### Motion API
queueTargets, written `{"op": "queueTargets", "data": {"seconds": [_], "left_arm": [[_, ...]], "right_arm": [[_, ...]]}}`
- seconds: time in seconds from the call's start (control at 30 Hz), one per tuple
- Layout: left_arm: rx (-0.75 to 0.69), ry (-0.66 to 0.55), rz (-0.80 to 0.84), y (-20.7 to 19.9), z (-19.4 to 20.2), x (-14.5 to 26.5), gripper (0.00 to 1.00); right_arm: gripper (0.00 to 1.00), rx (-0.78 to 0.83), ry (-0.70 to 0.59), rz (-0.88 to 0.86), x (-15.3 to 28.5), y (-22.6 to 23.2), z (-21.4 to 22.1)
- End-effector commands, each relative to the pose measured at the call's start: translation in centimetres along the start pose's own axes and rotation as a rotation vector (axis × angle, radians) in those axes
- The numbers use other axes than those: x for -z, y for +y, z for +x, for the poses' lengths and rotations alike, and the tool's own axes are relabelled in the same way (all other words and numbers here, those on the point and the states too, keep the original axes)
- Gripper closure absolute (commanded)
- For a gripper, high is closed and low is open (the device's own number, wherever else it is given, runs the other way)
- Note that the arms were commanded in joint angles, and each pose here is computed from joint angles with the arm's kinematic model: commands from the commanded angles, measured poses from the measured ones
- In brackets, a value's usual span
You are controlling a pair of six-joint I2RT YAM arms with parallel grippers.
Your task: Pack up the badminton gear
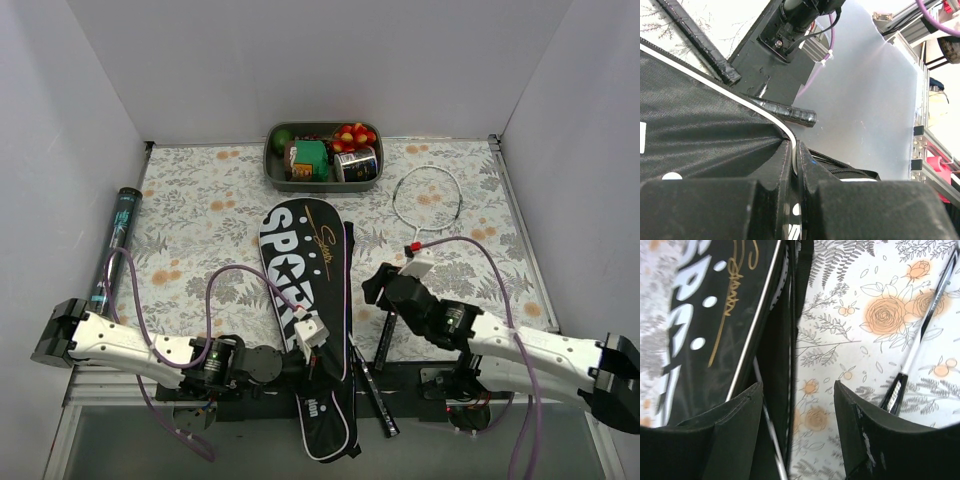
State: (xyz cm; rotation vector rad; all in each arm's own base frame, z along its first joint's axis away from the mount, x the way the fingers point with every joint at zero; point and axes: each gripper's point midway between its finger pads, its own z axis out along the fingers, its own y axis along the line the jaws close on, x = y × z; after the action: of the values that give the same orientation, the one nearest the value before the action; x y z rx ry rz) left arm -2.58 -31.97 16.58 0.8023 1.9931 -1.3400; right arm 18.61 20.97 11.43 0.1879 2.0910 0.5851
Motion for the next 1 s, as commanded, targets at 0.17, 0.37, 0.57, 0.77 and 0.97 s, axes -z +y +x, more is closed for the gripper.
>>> {"op": "queueTargets", "data": {"seconds": [0.17, 0.37, 0.57, 0.77, 0.97], "left_arm": [[0.027, -0.021, 0.051, -0.3, 0.4, 0.2, 1.0], [0.038, 0.013, 0.06, 0.0, 1.6, 0.1, 1.0], [0.04, 0.07, 0.079, -0.5, 2.7, -0.2, 1.0], [0.045, 0.058, 0.084, -0.8, 2.2, -0.1, 1.0], [0.04, 0.05, 0.043, 0.2, 2.5, -0.4, 1.0]], "right_arm": [[0.35, 0.143, 0.176, -0.129, -5.1, 3.3, 2.6], [0.36, 0.12, 0.225, -0.156, -5.3, 2.9, 4.5], [0.36, 0.136, 0.2, -0.113, -6.4, 2.3, 3.3], [0.41, 0.149, 0.328, -0.077, -5.9, 1.5, 5.0], [0.44, 0.115, 0.422, -0.163, -1.0, 0.8, 7.2]]}}
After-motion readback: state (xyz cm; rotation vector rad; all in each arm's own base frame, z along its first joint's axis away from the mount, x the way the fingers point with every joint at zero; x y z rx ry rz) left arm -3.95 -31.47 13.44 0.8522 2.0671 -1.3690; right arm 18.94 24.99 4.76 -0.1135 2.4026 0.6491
